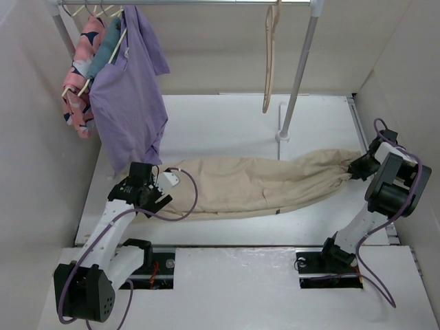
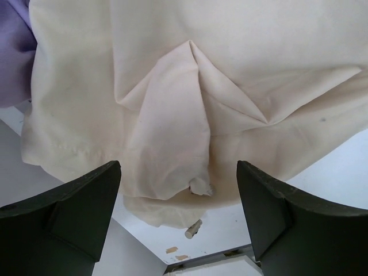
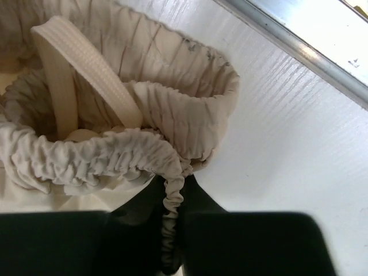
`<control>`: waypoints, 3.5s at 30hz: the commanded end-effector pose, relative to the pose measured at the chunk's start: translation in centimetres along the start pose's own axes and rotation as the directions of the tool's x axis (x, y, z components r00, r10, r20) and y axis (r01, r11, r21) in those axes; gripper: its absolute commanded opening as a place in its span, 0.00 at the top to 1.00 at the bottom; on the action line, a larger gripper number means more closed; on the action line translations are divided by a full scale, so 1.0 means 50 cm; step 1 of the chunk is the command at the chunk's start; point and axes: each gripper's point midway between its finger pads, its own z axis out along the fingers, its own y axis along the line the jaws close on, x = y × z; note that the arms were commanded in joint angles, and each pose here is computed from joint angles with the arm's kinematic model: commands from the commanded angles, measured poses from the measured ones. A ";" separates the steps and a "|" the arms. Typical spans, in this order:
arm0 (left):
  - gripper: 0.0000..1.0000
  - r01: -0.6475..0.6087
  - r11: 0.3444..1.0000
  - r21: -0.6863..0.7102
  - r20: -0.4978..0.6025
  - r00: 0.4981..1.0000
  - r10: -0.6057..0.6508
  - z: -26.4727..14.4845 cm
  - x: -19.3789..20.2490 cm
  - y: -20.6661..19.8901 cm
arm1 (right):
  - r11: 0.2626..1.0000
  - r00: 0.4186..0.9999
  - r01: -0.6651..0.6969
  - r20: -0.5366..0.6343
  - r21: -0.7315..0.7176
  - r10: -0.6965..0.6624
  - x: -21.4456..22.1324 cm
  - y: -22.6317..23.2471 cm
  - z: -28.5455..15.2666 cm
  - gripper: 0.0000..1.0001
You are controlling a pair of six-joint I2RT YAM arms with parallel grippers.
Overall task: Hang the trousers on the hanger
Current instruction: Fold the trousers at the center of the board.
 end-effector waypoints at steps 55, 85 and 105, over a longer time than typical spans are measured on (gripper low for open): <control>0.56 -0.198 0.889 0.413 0.079 0.980 0.182 -0.022 -0.052 -0.117 | 0.998 0.790 0.014 0.612 0.055 -0.045 -0.228 0.008 -0.423 1.00; 0.10 -0.599 0.800 -0.005 0.413 0.728 0.548 -0.120 -0.176 -0.022 | 0.990 0.667 0.119 0.744 -0.069 -0.029 -0.267 0.109 -0.589 1.00; 0.30 -0.442 0.859 0.259 0.294 0.883 0.366 0.069 -0.238 -0.160 | 0.897 0.540 0.430 0.826 -0.103 -0.164 -0.060 0.231 -0.687 1.00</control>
